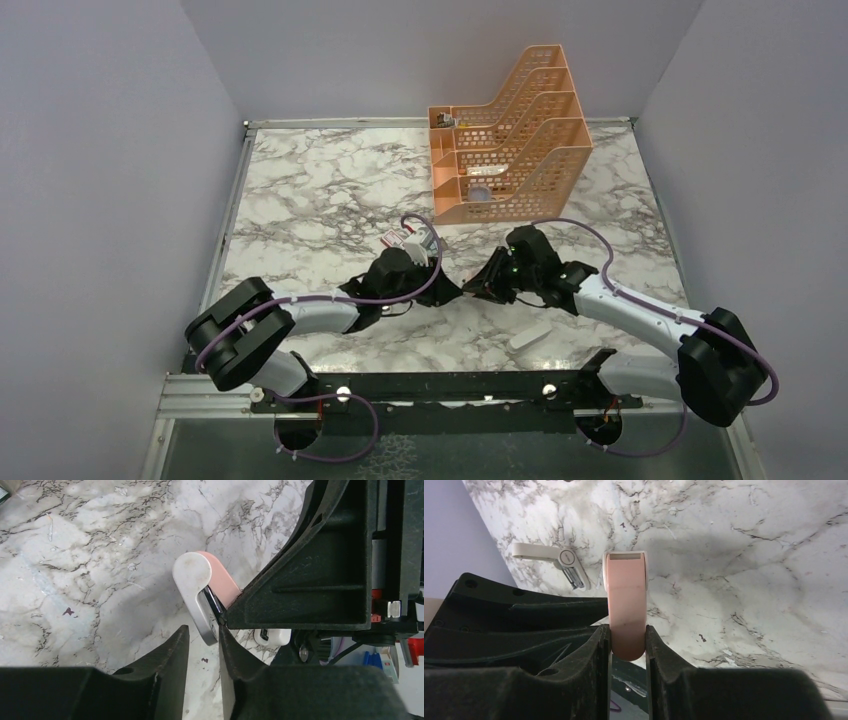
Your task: Load the staples into the stapler
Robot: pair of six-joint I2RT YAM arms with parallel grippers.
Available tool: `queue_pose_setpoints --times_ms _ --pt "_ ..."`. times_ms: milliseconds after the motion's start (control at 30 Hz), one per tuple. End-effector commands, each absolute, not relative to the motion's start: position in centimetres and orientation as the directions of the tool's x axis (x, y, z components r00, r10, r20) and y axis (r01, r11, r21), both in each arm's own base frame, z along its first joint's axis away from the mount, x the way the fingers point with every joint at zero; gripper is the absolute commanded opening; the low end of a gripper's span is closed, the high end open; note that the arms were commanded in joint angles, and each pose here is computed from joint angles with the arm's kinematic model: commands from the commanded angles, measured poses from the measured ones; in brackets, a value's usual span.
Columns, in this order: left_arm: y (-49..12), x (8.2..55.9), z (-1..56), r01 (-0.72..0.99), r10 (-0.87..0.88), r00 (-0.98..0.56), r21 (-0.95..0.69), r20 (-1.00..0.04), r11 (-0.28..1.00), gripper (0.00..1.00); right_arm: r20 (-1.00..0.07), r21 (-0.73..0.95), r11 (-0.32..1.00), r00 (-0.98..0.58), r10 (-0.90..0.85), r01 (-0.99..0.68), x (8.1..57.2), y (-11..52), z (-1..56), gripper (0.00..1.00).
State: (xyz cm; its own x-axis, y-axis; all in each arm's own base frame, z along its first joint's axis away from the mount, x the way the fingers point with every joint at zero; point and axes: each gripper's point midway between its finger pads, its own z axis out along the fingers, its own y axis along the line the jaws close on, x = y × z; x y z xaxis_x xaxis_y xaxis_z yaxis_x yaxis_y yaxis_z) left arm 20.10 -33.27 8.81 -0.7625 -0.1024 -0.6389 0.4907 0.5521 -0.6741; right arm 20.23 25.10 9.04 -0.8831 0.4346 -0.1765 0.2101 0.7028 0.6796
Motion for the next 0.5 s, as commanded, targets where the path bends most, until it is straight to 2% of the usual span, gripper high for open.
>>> queue_pose_setpoints --times_ms 0,367,467 --pt "-33.8 19.5 9.3 0.538 -0.091 -0.745 -0.676 -0.661 0.504 0.27 -0.157 0.746 0.643 -0.891 0.426 0.175 20.5 26.4 11.3 0.20" --pt "-33.8 19.1 8.5 0.507 -0.096 -0.774 -0.703 -0.626 0.498 0.29 -0.156 0.780 0.612 -0.908 0.389 0.128 20.5 27.2 12.3 0.20" --pt "-34.2 18.9 8.1 0.495 -0.089 -0.790 -0.718 -0.606 0.490 0.23 -0.173 0.779 0.617 -0.910 0.376 0.108 20.4 27.0 12.4 0.21"
